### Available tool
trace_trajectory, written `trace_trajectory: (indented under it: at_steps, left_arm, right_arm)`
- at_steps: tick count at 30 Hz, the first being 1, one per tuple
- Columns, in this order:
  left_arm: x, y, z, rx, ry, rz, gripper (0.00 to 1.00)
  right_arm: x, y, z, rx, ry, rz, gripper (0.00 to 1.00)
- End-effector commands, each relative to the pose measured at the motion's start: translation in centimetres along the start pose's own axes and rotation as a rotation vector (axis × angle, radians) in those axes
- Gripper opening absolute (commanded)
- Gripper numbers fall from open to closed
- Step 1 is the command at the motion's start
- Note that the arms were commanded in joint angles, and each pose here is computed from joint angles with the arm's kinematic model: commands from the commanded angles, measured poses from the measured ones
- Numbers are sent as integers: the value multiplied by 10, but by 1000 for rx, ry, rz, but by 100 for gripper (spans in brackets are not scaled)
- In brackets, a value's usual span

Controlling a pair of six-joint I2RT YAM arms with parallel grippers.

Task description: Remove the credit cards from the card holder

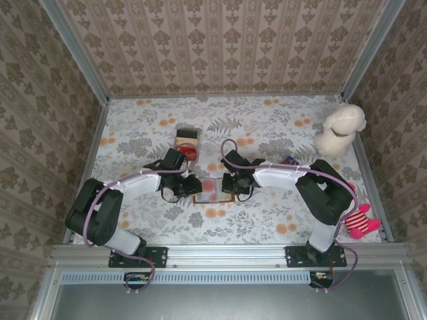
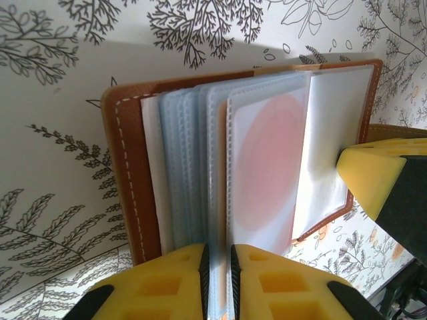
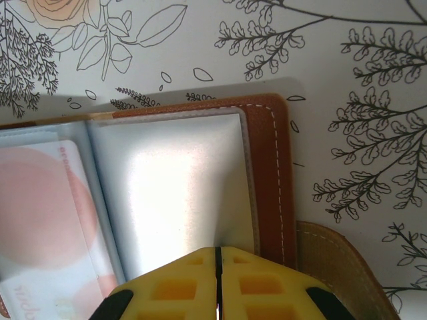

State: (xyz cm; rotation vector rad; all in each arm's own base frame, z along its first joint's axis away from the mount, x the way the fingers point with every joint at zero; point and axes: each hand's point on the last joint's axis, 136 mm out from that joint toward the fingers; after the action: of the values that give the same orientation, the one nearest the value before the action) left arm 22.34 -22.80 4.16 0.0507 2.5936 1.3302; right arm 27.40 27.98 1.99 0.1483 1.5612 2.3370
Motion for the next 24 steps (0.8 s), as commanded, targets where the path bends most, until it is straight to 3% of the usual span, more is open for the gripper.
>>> trace_trajectory:
  at_steps: [1, 9, 14, 24]
  left_arm:
    - [-2, 4, -5, 29, -3, -11, 18]
    - [-3, 14, -7, 22, -20, -29, 22]
    - [-5, 15, -15, 70, -27, -52, 16]
    - [0, 6, -7, 49, -15, -15, 20]
  right_arm:
    - [9, -13, -22, 88, 6, 38, 8]
    - [9, -14, -23, 90, 7, 38, 8]
    - [9, -14, -23, 91, 5, 40, 8]
    - [10, -14, -23, 90, 4, 39, 8]
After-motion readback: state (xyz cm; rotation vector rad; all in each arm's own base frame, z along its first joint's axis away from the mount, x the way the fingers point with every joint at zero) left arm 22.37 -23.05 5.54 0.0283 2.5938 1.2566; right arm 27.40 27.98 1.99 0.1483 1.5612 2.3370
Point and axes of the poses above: each hand's point on the last joint's axis, 136 mm out from that joint toward the fingers, its own y axis back along the fingers, its own z axis along the line the jaws close on, x = y × z, and after that the axes turned 11 degrees about -y, right-handed
